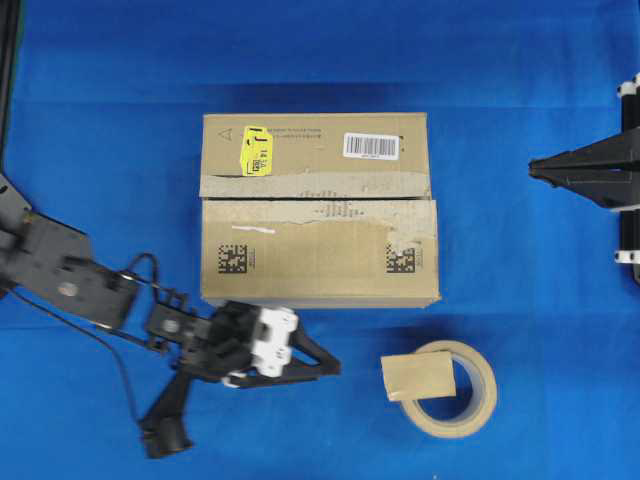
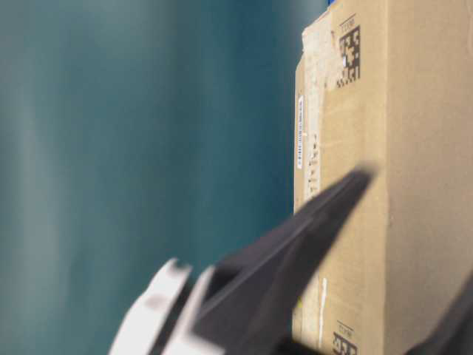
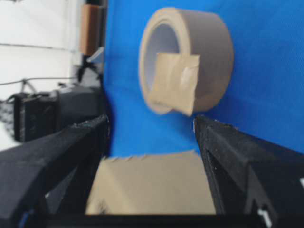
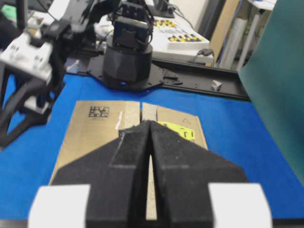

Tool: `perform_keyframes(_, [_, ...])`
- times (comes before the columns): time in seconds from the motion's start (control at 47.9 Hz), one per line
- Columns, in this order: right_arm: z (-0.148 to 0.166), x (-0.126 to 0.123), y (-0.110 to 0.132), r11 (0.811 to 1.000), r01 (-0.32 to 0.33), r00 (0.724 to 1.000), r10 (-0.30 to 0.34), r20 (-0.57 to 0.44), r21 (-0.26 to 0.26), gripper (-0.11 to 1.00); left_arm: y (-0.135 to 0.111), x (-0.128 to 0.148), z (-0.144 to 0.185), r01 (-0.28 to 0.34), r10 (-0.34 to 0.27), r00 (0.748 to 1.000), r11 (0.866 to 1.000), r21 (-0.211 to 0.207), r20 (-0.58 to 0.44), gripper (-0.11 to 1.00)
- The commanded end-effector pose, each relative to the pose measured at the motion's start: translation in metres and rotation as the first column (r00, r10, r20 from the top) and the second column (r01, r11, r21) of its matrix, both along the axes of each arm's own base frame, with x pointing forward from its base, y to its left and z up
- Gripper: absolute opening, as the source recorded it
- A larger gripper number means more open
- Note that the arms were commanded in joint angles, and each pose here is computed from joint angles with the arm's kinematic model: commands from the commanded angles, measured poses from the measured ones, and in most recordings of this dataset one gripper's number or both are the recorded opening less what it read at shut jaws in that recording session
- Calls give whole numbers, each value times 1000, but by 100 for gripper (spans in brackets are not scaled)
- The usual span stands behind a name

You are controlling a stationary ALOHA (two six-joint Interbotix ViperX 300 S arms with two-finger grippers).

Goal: Apply tape along the seams of the closed cardboard box to seal it securely.
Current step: 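Grasp the loose tape end on the roll with the left gripper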

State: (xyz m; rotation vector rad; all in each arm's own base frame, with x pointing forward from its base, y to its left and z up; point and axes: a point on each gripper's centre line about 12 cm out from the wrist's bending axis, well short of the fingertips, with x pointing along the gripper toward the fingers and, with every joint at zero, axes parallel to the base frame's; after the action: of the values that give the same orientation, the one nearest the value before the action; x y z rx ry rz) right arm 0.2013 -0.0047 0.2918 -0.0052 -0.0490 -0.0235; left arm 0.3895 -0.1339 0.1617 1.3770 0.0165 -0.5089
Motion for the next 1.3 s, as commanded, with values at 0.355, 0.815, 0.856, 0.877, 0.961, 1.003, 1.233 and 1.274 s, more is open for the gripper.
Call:
perform_keyframes(0.355, [10, 3, 0, 1000, 1, 1000, -1, 26, -5, 0, -14, 62, -31, -13, 13, 1000, 1000, 9, -14, 70])
perform_keyframes(0.815, [4, 5, 2, 1000, -10, 1000, 10, 4, -8, 0, -11, 75, -36, -30, 30, 999, 1000, 10, -26, 70])
perform_keyframes(0.856, [5, 5, 2, 1000, -10, 1000, 10, 4, -8, 0, -11, 75, -36, -31, 31, 999, 999, 9, -29, 69])
perform_keyframes(0.877, [4, 5, 2, 1000, -10, 1000, 10, 3, -8, 0, -11, 75, -37, -32, 33, 999, 999, 4, -34, 69])
perform_keyframes(0.961, [4, 5, 2, 1000, -10, 1000, 10, 4, -8, 0, -12, 76, -38, -37, 37, 998, 999, 2, -58, 64])
perform_keyframes(1.003, [5, 5, 2, 1000, -10, 1000, 10, 6, -8, 0, -13, 76, -40, -35, 36, 997, 999, 6, -73, 59])
perform_keyframes(1.233, [5, 5, 2, 1000, -10, 1000, 10, 9, -9, 0, -14, 79, -40, -42, 43, 995, 999, 7, -92, 5])
perform_keyframes(1.274, [5, 5, 2, 1000, -10, 1000, 10, 8, -6, 0, -14, 79, -40, -43, 44, 995, 999, 5, -94, 1])
